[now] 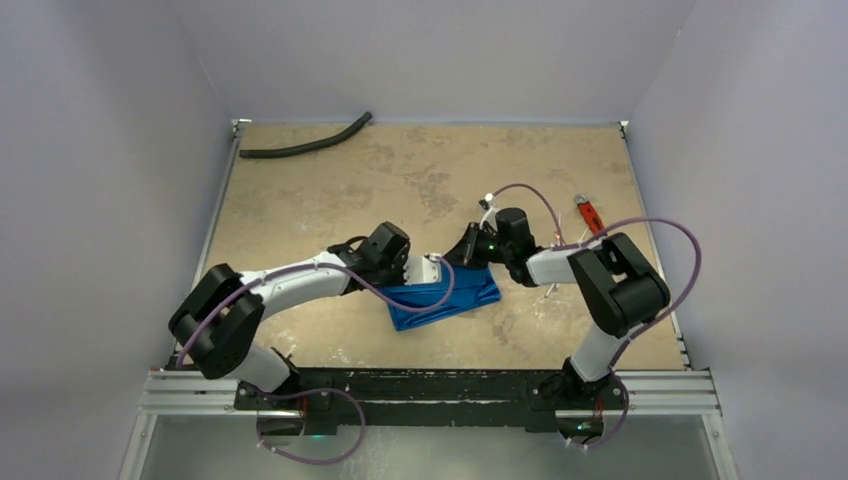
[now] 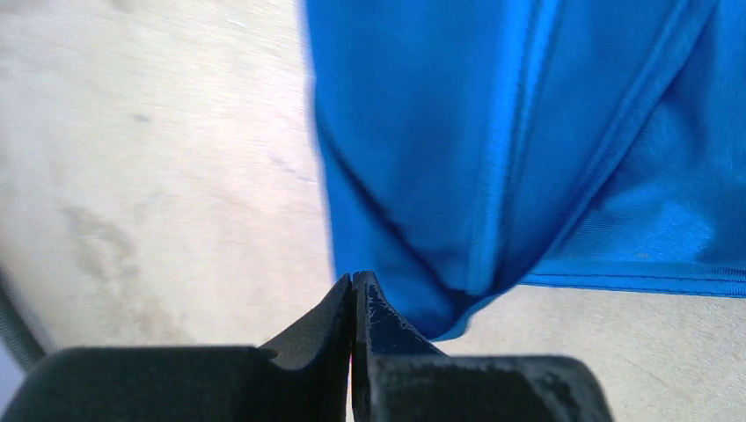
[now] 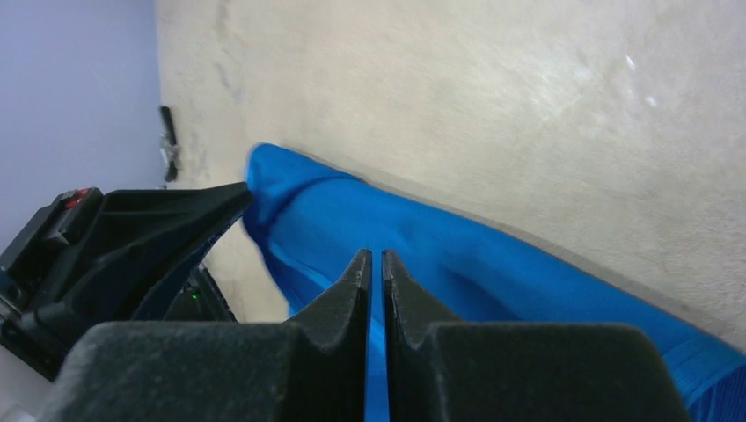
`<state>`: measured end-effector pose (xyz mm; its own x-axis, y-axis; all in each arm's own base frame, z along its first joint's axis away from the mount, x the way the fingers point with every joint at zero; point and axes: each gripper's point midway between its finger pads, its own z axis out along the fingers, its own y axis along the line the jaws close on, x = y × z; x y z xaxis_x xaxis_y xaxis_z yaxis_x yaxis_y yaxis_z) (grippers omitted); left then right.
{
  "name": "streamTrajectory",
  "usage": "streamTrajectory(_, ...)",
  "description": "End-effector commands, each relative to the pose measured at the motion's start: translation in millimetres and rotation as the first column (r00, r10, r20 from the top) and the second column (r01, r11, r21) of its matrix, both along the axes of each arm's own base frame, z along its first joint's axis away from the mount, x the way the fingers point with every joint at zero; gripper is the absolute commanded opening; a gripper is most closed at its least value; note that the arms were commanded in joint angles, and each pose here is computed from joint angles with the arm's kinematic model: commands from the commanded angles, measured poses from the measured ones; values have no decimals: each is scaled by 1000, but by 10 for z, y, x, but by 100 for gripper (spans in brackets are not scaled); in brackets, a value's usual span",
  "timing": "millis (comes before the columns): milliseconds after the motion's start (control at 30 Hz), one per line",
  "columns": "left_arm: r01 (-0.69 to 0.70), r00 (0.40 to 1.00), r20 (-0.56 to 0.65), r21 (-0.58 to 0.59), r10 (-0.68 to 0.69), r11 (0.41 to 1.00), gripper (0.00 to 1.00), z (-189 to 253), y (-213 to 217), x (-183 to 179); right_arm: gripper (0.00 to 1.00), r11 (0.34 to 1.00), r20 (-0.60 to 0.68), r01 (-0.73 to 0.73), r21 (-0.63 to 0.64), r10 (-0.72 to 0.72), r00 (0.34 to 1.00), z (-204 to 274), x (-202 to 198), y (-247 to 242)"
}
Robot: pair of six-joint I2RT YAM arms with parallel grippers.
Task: Fold the napkin into a case and place the utensils inside
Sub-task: Smooth out the 2/3-rectangle-folded napkin at the center of the board, then stuff the top corner of the smaller-rectangle-folded napkin into the folded napkin.
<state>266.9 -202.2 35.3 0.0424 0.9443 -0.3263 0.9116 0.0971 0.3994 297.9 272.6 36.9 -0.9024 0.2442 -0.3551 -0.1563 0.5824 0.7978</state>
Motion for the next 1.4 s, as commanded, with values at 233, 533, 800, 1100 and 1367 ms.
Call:
streamTrajectory(233,392,920,127,-234,-371,890,51,1006,-369,-486,9,975,301,-192,-112,217,929,463,-212,525)
streamTrajectory(533,692,720,153,-233,-676,684,77,617,-407,-1126,1,958,301,-246,-151,281,911,155,-294,587)
streamTrajectory(800,770,634,102,-171,-766,615,76,180,-326,-1243,0,962,297,-242,-125,269,916,39,-422,536)
streamTrajectory(1100,745,666,124,-167,-736,646,62,24,-454,-1169,0,973,313,-213,-88,229,922,30,-499,492)
streamTrajectory(1367,760,650,127,-130,-750,637,58,-143,-368,-1230,0,972,277,-215,-98,234,932,-110,-544,471)
